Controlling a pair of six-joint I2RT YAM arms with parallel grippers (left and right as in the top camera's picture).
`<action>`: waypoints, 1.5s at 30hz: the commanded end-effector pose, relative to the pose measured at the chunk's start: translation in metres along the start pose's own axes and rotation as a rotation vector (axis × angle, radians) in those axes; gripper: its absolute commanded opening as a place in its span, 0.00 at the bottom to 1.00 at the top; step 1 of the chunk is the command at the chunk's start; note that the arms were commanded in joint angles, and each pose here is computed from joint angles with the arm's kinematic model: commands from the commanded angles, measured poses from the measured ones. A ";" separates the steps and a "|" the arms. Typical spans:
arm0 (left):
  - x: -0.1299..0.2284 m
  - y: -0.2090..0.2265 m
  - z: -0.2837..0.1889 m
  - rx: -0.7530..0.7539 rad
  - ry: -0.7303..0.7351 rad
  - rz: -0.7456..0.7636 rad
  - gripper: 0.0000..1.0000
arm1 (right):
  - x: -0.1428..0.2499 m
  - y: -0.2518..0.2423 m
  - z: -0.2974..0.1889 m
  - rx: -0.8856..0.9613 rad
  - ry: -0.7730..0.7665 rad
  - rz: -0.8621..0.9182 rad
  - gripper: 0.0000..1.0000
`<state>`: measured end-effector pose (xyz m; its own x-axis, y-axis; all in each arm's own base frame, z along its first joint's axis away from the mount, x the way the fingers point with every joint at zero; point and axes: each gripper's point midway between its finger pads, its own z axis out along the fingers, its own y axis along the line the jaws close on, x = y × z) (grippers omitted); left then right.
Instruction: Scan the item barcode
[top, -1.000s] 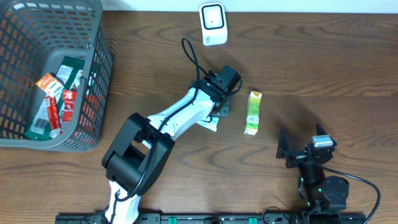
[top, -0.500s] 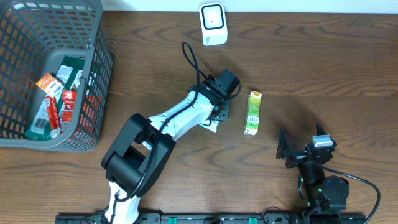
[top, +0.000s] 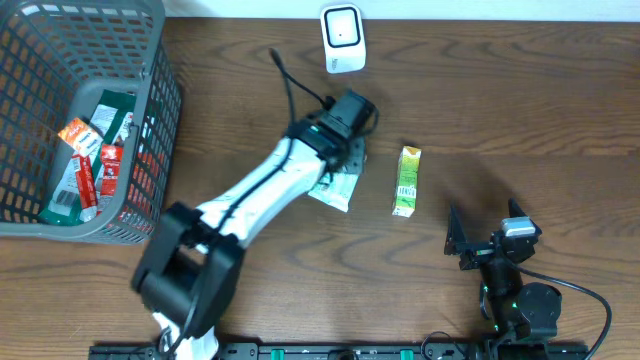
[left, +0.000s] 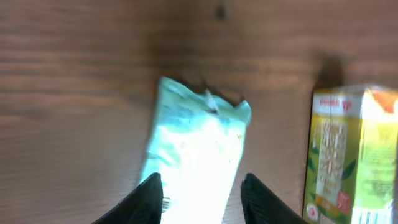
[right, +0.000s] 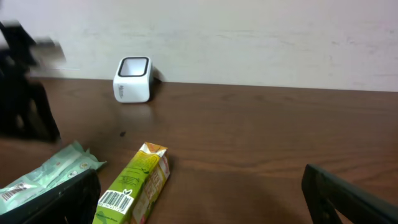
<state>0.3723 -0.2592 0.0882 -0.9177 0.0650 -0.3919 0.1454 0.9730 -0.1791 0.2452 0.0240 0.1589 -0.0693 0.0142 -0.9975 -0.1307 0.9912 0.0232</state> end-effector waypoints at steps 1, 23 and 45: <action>-0.005 0.040 0.000 -0.064 0.028 -0.046 0.25 | 0.000 -0.003 0.000 0.013 -0.001 0.014 0.99; 0.059 0.072 0.079 -0.048 0.302 -0.104 0.07 | 0.000 -0.003 0.000 0.013 -0.001 0.014 0.99; 0.065 -0.013 0.084 0.098 0.224 0.058 0.17 | 0.000 -0.003 0.000 0.013 -0.001 0.014 0.99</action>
<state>0.3434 -0.2864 0.0020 -0.9635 0.1681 -0.2082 0.2210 0.9386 -0.2648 0.2452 0.0240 0.1589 -0.0693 0.0142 -0.9975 -0.1307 0.9912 0.0232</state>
